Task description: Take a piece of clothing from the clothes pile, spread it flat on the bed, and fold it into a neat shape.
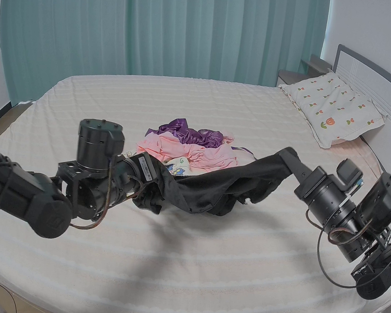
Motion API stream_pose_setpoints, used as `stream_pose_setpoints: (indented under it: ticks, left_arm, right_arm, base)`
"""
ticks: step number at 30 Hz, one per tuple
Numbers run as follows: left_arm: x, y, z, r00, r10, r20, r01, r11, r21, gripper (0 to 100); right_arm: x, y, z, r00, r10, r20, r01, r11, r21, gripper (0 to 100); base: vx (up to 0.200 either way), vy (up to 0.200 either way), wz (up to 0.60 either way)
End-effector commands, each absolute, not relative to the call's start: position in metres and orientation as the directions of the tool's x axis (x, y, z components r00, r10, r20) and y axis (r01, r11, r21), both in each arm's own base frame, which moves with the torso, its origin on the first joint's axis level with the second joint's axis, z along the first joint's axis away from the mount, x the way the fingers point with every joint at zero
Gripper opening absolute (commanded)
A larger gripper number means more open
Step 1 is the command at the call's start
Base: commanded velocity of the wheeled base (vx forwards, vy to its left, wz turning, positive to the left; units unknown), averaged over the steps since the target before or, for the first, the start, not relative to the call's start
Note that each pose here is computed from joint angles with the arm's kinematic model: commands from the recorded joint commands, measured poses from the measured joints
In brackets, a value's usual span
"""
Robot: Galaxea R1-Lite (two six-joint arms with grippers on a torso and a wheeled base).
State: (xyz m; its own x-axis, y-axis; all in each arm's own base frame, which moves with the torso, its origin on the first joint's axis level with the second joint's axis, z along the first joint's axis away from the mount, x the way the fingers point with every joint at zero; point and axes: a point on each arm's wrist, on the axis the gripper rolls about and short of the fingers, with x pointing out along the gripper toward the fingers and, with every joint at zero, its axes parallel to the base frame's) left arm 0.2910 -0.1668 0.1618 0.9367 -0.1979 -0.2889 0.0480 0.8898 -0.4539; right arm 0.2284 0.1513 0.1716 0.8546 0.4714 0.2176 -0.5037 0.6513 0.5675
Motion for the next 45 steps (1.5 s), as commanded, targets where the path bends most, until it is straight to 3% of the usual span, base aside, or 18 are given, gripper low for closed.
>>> stream_pose_setpoints:
  ticks: [1, 5, 12, 22, 26, 37, 45]
  left_arm:
    - [0.25, -0.146, 0.193, 0.958, -0.229, -0.171, 0.112, 0.852, -0.512, 0]
    - [0.238, -0.145, 0.168, 0.949, -0.262, -0.176, 0.137, 0.844, -0.518, 0]
    - [0.231, -0.156, 0.149, 0.933, -0.309, -0.182, 0.16, 0.813, -0.561, 0]
    - [0.223, -0.155, 0.124, 0.912, -0.315, -0.263, 0.125, 0.823, -0.554, 0]
    - [0.221, -0.154, 0.123, 0.911, -0.314, -0.267, 0.123, 0.825, -0.552, 0]
    - [0.218, -0.151, 0.115, 0.904, -0.309, -0.297, 0.105, 0.832, -0.545, 0]
    - [0.219, -0.153, 0.115, 0.887, -0.35, -0.3, 0.113, 0.796, -0.595, 0]
  right_arm:
    - [0.211, 0.146, 0.198, 0.799, 0.525, 0.293, -0.591, 0.596, 0.543, 0]
    - [0.209, 0.162, 0.152, 0.793, 0.597, 0.122, -0.536, 0.587, 0.607, 0]
    - [0.217, 0.177, 0.125, 0.795, 0.603, 0.067, -0.501, 0.59, 0.634, 0]
    - [0.214, 0.175, 0.125, 0.811, 0.582, 0.066, -0.49, 0.612, 0.621, 0]
    - [0.21, 0.171, 0.118, 0.817, 0.576, 0.028, -0.462, 0.626, 0.629, 0]
    - [0.206, 0.165, 0.119, 0.823, 0.568, 0.021, -0.429, 0.596, 0.678, 0]
    - [0.202, 0.163, 0.127, 0.821, 0.569, 0.052, -0.448, 0.585, 0.676, 0]
  base:
    - [0.0, 0.0, 0.0]
    - [0.0, 0.0, 0.0]
    - [0.0, 0.0, 0.0]
    - [0.0, 0.0, 0.0]
    - [-0.2, 0.0, 0.0]
    - [-0.2, 0.0, 0.0]
    - [0.0, 0.0, 0.0]
